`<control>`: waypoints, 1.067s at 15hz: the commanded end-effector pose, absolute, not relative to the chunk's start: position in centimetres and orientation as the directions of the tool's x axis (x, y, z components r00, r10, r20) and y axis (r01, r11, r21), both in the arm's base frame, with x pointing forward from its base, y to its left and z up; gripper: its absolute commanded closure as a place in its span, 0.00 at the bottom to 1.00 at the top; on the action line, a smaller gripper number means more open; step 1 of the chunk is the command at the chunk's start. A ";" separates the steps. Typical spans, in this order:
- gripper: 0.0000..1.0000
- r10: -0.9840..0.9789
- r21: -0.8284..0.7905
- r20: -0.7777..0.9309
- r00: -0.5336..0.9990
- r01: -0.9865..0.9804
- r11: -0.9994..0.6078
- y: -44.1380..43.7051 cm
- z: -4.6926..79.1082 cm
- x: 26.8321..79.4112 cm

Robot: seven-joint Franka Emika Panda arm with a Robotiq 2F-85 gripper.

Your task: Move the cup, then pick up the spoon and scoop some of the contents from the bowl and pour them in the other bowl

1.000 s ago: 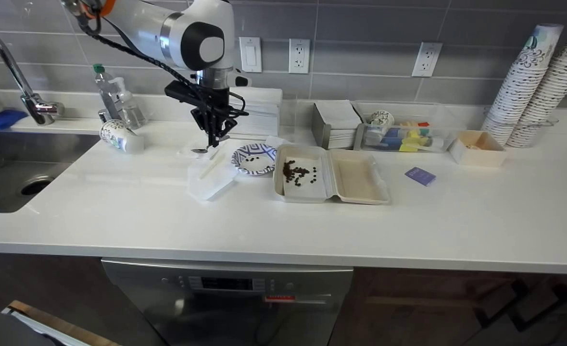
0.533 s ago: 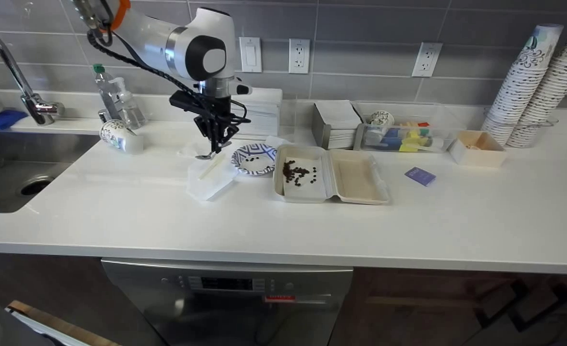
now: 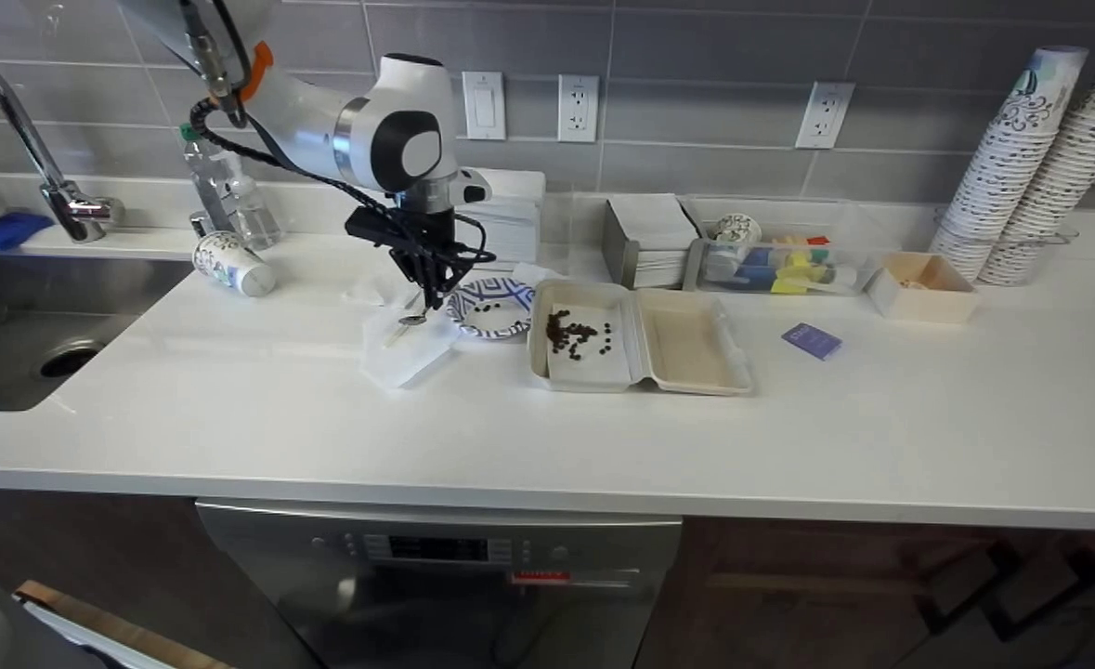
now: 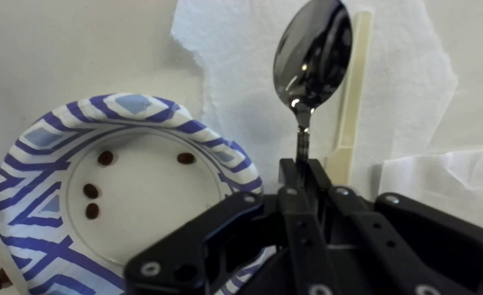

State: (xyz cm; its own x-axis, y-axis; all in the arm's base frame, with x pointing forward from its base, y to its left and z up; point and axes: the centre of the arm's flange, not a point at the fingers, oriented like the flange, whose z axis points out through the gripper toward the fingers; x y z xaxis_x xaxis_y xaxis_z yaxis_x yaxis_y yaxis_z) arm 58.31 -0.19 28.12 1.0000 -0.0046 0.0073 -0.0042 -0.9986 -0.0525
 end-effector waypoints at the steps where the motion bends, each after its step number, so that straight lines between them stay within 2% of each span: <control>1: 0.98 0.024 -0.036 0.016 1.000 0.025 -0.999 -0.1 27.0 59.1; 13: 0.98 0.060 -0.035 0.000 0.998 0.060 -0.998 0.4 25.6 59.3; 14: 0.66 0.059 -0.034 0.004 0.998 0.059 -0.998 0.5 25.7 59.2; 15: 0.65 0.064 -0.035 0.007 0.998 0.064 -0.997 0.7 26.3 59.0; 16: 0.59 0.066 -0.037 0.011 0.998 0.067 -0.997 1.0 26.8 58.7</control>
